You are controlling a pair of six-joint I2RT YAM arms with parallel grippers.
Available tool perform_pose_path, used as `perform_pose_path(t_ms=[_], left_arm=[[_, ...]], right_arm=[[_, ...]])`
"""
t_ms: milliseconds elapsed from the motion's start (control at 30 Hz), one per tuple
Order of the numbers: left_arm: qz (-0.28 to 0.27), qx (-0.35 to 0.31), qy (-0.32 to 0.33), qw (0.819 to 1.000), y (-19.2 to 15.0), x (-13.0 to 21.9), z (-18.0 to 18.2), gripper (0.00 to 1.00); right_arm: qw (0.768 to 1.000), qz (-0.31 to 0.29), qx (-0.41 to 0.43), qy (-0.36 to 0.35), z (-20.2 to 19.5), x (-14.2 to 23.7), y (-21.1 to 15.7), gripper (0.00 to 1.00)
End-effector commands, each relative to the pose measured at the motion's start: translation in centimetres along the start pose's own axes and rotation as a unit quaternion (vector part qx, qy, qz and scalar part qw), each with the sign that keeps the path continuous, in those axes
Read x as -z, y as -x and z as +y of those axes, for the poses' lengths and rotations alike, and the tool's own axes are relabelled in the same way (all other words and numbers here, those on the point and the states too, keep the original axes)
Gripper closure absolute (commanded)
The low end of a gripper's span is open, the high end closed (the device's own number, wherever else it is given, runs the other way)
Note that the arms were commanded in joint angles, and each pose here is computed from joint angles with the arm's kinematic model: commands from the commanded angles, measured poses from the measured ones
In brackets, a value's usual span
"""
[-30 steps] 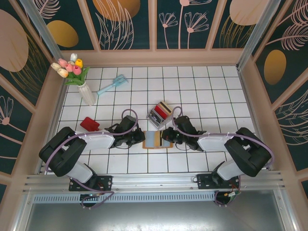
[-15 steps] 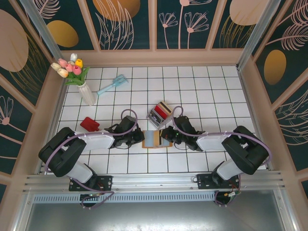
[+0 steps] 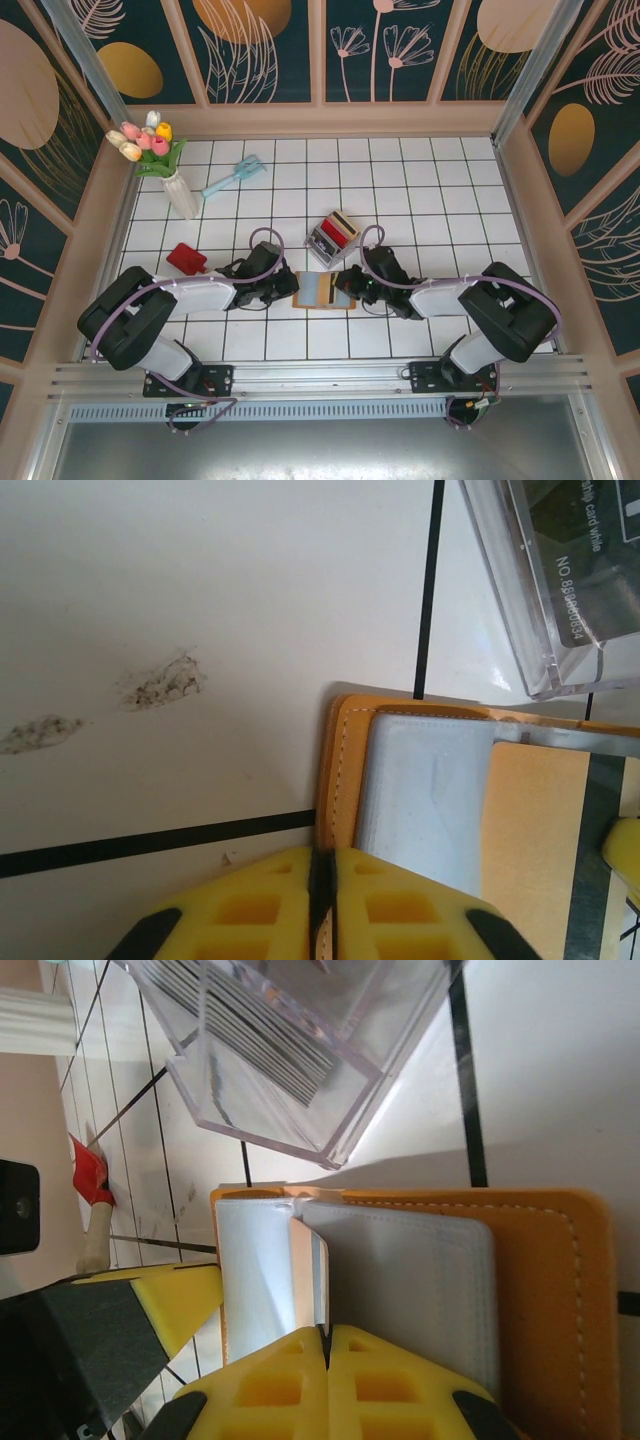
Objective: Put the credit cards into the card holder
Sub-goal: Insert the credit card into the card slot.
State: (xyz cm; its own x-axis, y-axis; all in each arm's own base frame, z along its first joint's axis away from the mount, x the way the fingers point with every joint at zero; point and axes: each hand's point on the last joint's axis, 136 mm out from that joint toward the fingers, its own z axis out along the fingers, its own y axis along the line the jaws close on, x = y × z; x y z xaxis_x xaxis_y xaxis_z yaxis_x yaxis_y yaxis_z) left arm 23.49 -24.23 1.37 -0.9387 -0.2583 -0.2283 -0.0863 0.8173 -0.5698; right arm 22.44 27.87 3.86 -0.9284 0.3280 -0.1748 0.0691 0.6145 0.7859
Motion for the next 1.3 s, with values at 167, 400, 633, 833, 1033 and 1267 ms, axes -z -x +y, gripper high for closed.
perform_pose_path(t_ms=[167,400,633,833,1033,1267], left_arm=[[0.016,-0.008,0.026,1.0,-1.1,-0.1,1.5,0.95],[0.014,-0.008,0.032,0.999,-1.0,-0.1,1.7,0.96],[0.013,-0.008,0.024,1.0,-0.9,-0.2,1.4,0.95],[0.013,-0.007,0.014,1.0,-0.9,-0.2,1.0,0.95],[0.009,-0.003,0.027,1.0,-0.9,0.0,1.6,0.95],[0.006,-0.001,0.03,1.0,-0.9,0.0,1.8,0.96]], right_arm=[[0.999,0.039,0.005,0.004,1.0,-1.7,-1.1,1.0],[0.999,0.043,0.029,-0.006,0.9,-1.4,-1.4,1.0],[0.995,0.081,0.051,-0.012,1.4,-2.7,-2.5,1.0],[0.993,0.098,0.061,-0.017,2.6,-5.0,-3.0,0.98],[0.994,0.083,0.063,-0.037,2.0,-4.5,-2.9,0.92],[0.993,0.068,0.083,-0.054,2.2,-2.5,-2.5,0.75]])
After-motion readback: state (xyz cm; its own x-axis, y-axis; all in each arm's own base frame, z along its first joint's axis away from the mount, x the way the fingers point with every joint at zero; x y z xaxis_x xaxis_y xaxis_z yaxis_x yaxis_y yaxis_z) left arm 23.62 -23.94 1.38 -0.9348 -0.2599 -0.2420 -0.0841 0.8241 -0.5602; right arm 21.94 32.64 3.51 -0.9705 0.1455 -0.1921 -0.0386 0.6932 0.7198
